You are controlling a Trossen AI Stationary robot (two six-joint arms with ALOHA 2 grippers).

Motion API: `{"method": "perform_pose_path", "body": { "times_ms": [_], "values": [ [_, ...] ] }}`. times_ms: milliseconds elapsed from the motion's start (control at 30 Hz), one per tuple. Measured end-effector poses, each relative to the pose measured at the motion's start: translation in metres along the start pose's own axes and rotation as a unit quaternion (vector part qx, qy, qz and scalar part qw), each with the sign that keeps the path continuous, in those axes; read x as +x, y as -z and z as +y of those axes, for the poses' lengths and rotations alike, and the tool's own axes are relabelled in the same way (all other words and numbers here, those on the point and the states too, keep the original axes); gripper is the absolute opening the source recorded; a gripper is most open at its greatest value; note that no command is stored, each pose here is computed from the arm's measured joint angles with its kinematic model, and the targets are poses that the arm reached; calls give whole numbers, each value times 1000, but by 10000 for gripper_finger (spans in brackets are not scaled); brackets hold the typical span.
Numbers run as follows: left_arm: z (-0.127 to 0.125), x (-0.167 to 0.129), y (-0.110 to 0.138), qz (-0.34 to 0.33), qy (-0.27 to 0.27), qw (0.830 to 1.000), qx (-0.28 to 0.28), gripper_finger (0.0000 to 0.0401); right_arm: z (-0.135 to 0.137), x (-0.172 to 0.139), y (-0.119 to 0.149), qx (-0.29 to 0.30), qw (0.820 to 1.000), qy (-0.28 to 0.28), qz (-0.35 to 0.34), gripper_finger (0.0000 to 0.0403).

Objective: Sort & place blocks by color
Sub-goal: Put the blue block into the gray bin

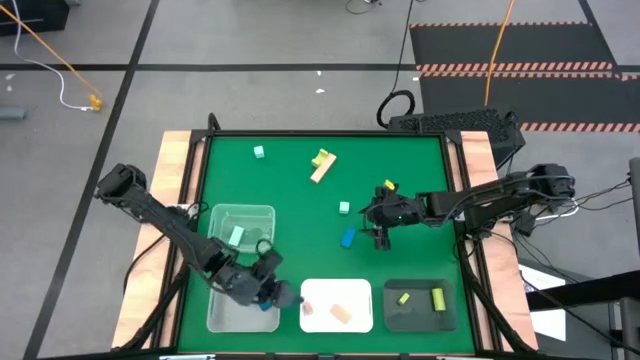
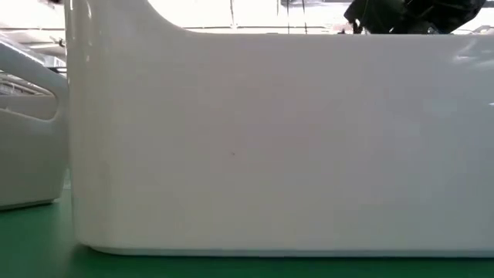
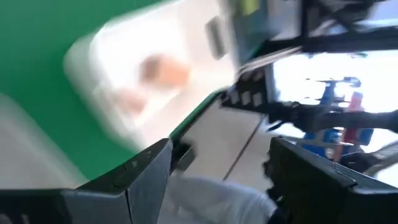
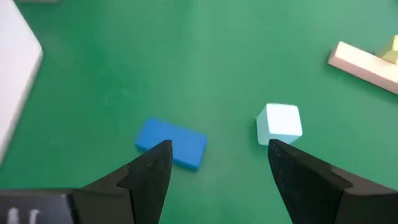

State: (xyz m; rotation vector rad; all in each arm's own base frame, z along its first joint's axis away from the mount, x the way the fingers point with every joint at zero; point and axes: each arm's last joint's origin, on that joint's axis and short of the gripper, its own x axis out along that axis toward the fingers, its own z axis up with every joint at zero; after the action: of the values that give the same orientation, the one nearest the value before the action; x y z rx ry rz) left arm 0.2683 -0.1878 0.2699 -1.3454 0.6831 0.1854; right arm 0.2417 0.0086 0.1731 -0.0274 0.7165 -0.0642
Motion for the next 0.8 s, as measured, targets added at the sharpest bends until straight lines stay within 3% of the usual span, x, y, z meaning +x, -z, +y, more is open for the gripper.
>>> {"method": "perform_pose_path", "body": {
  "times_ms": [133, 300, 533, 800],
  "values": [
    [-8, 3, -26, -43, 26, 997, 66, 273, -1, -10, -4, 74, 997, -1, -13, 253],
    [-9, 9, -75, -108, 2, 984, 143, 273, -3, -25, -9, 151, 988, -2, -38, 253],
    [2, 15, -148, -155, -37, 971, 177, 273, -6, -39, -5, 227, 973, 21, -23, 253],
    [22, 50, -169, -155, -74, 962, 210, 273, -5, -41, 3, 250, 968, 16, 18, 253]
  ]
}}
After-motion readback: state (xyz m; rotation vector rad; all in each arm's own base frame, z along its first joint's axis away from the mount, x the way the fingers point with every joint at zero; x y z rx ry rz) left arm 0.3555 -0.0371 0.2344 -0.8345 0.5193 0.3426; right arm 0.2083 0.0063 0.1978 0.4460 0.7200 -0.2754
